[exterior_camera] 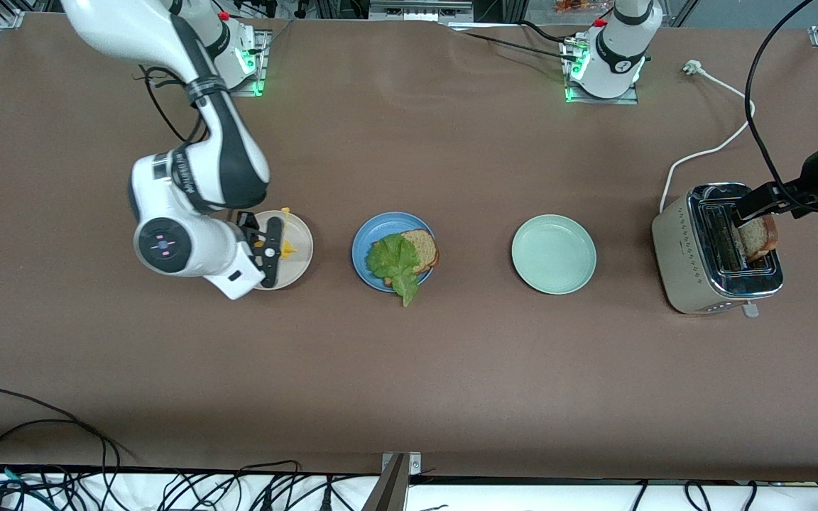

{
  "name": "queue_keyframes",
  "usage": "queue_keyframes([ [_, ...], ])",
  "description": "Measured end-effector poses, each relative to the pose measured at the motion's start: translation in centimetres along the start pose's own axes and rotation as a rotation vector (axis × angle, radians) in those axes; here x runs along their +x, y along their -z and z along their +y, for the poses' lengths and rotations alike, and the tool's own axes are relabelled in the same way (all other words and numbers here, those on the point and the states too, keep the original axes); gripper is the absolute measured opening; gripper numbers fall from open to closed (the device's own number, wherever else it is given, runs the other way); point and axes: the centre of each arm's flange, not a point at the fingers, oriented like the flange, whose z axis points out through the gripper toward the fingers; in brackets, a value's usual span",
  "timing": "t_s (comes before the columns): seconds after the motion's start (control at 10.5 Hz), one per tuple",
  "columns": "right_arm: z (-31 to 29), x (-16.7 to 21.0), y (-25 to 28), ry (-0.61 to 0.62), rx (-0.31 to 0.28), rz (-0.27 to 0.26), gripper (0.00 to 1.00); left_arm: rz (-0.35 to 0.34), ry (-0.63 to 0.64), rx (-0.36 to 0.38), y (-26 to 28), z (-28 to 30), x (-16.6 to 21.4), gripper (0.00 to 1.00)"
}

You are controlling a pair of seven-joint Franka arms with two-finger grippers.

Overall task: Make sandwich in blue plate with both arms
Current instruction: 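Carry the mustard back while the left gripper moves over the toaster, then set the mustard upright, open the right gripper while the left gripper lowers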

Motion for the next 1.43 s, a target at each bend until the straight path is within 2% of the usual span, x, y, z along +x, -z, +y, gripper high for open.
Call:
queue_keyframes([
  [0.38,3.0,-10.2,-0.1,0.123,0.044,0.229,0.23,0.003,0.004,0.0,0.0,-0.2,0.1,1.0],
  [0.67,4.6,-18.6,-1.5,0.22,0.024,0.431,0.23,0.044,0.007,-0.006,-0.1,-0.3,0.6,1.0],
  [0.86,4.7,-22.1,-4.1,0.262,0.018,0.557,0.23,0.072,0.024,-0.008,-1.3,-1.3,1.0,1.0],
  [1.05,4.3,-24.5,-8.4,0.344,0.023,0.692,0.23,0.056,0.074,-0.003,-2.9,-4.4,0.6,1.0],
  [1.24,3.9,-26.1,-11.1,0.421,0.029,0.752,0.23,0.035,0.112,0.001,-3.9,-6.7,0.1,1.0],
  [1.43,3.6,-27.5,-12.3,0.5,0.018,0.784,0.25,0.022,0.082,0.062,-4.8,-8.0,0.0,1.0],
])
